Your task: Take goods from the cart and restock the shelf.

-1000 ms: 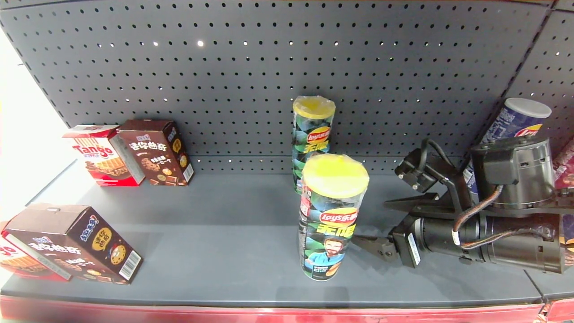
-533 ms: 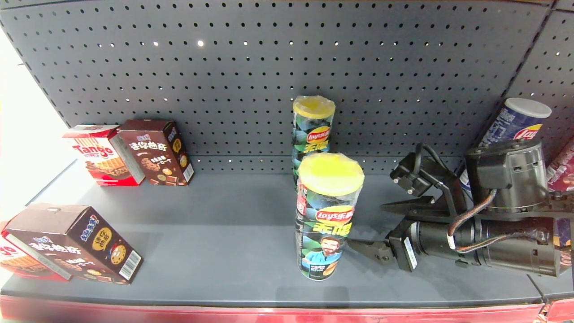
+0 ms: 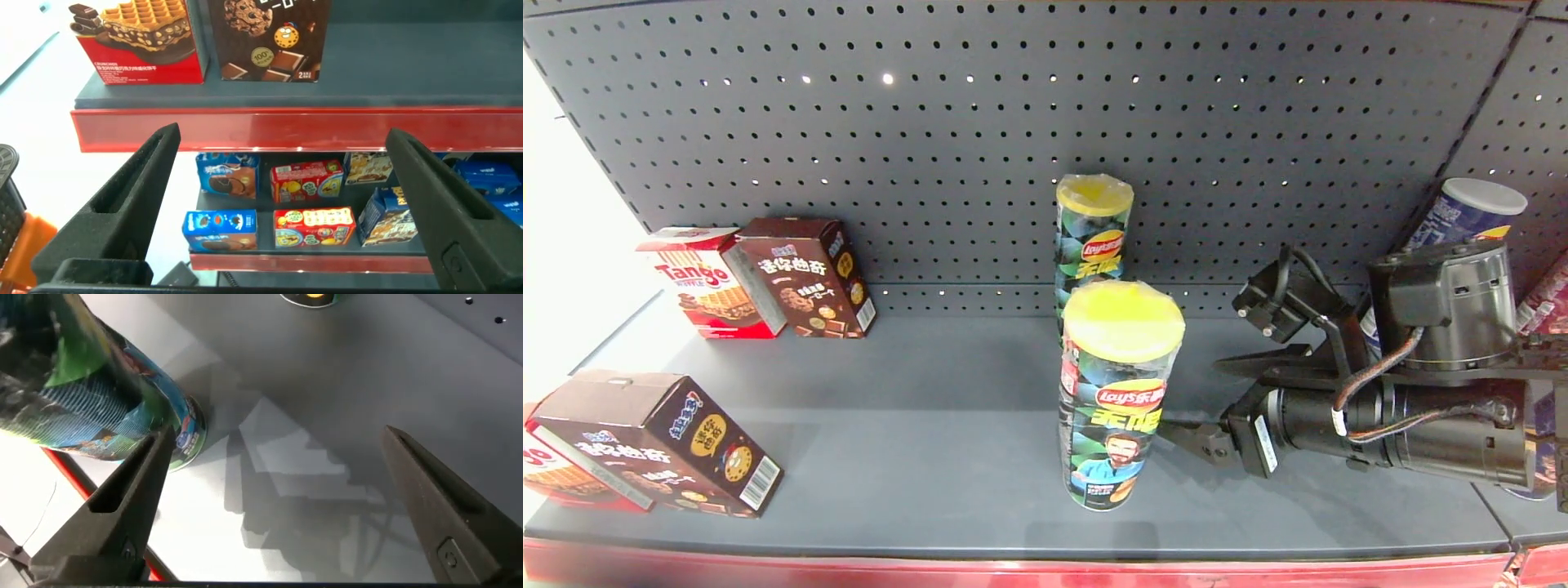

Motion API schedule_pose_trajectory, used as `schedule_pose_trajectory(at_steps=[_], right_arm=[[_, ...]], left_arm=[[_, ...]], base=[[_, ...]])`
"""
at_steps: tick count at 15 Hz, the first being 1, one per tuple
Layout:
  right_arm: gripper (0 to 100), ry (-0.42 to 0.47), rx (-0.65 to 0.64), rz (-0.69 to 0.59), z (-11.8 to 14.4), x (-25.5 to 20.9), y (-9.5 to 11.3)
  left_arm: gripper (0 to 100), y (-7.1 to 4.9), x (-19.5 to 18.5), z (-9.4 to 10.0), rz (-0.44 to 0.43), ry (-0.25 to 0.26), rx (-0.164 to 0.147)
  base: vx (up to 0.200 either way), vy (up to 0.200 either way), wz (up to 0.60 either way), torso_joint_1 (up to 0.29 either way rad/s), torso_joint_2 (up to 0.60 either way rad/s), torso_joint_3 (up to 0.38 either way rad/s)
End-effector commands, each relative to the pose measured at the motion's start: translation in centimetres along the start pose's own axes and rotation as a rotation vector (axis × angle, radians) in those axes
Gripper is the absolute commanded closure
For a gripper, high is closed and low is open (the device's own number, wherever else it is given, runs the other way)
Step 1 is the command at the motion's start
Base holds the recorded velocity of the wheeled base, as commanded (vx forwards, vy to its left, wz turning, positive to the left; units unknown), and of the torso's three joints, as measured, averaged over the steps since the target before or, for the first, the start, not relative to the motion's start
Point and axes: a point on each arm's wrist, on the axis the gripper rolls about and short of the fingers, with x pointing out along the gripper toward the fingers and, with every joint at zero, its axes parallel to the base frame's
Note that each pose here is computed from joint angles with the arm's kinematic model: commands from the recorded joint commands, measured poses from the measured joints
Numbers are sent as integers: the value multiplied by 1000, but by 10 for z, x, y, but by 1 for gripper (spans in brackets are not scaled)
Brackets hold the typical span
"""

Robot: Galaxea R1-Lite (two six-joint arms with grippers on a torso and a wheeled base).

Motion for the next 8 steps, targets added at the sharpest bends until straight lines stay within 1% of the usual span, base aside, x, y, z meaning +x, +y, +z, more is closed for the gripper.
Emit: schedule_pose_trajectory(at_steps=[1, 4, 8], right_arm=[[0, 4, -4, 9, -1, 0, 2], [0, 4, -5, 11, -2, -2, 3], [0, 19, -3, 9, -10, -7, 3]], left_arm=[[0, 0, 0, 0, 2, 1, 0], [0, 0, 0, 0, 0, 1, 0], [0, 0, 0, 0, 0, 1, 0]], base=[[0, 0, 0, 0, 0, 0], [0, 0, 0, 0, 0, 0], [0, 0, 0, 0, 0, 0]])
